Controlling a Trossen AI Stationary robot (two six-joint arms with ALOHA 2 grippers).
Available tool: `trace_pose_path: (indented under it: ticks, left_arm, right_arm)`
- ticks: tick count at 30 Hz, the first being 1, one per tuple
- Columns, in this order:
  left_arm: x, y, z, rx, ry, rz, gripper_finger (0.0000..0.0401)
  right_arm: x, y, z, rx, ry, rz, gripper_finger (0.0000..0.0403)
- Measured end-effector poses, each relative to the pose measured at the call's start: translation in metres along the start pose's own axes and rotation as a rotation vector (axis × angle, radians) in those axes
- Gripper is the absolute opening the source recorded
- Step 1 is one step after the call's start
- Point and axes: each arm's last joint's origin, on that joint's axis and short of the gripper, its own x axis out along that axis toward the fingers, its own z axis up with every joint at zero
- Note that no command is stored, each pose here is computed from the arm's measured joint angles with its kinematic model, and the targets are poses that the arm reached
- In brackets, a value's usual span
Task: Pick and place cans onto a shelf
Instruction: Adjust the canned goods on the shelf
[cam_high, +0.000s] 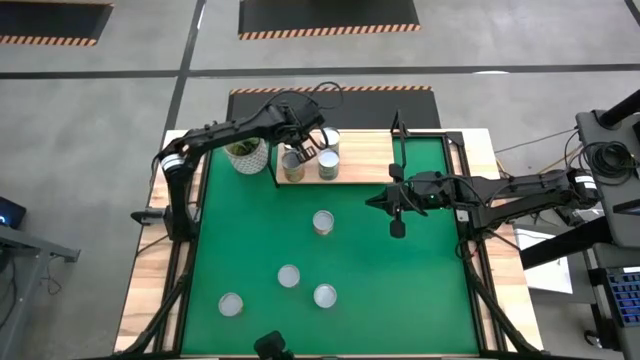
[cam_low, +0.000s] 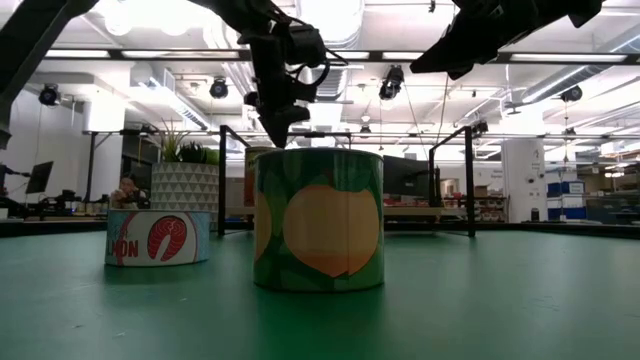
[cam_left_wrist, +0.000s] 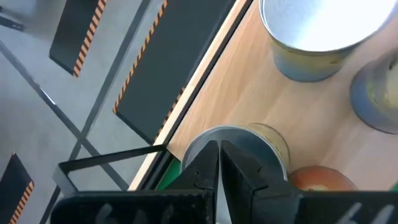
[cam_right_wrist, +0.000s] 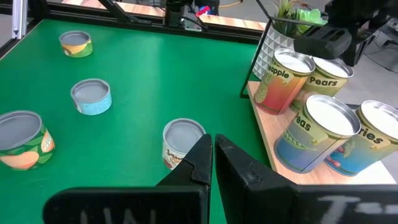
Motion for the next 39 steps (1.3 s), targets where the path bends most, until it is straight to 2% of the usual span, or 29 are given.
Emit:
trace_pose_path:
  ticks: [6, 12, 20, 26, 29, 33, 39]
  left_arm:
    - [-0.03, -0.013, -0.002, -0.007, -0.06, -0.026, 0.0]
    - [-0.083, -0.056, -0.007, 0.076, -0.198, -0.102, 0.0]
    - [-0.134, -0.131, -0.033, 0.354, -0.311, -0.208, 0.0]
    - [-0.151, -0.164, -0.054, 0.51, -0.378, -0.246, 0.0]
    - [-0.148, -0.163, -0.064, 0.528, -0.391, -0.249, 0.0]
    - [-0.13, -0.148, -0.078, 0.51, -0.344, -0.217, 0.0]
    - [-0.093, -0.114, -0.083, 0.345, -0.252, -0.157, 0.0]
  right_arm:
    - [0.0, 0.0, 0.0, 0.0, 0.001, 0.0, 0.0009]
    - [0.0, 0.0, -0.001, 0.003, 0.004, 0.0, 0.0009]
    - [0.0, 0.0, -0.001, 0.031, 0.003, -0.001, 0.0009]
    - [0.0, 0.0, -0.001, 0.053, 0.002, -0.001, 0.0009]
    - [0.0, 0.0, -0.001, 0.053, 0.0, -0.001, 0.0009]
    - [0.0, 0.0, 0.0, 0.054, -0.005, -0.002, 0.0009]
    - [0.0, 0.0, 0.0, 0.053, -0.004, -0.002, 0.0009]
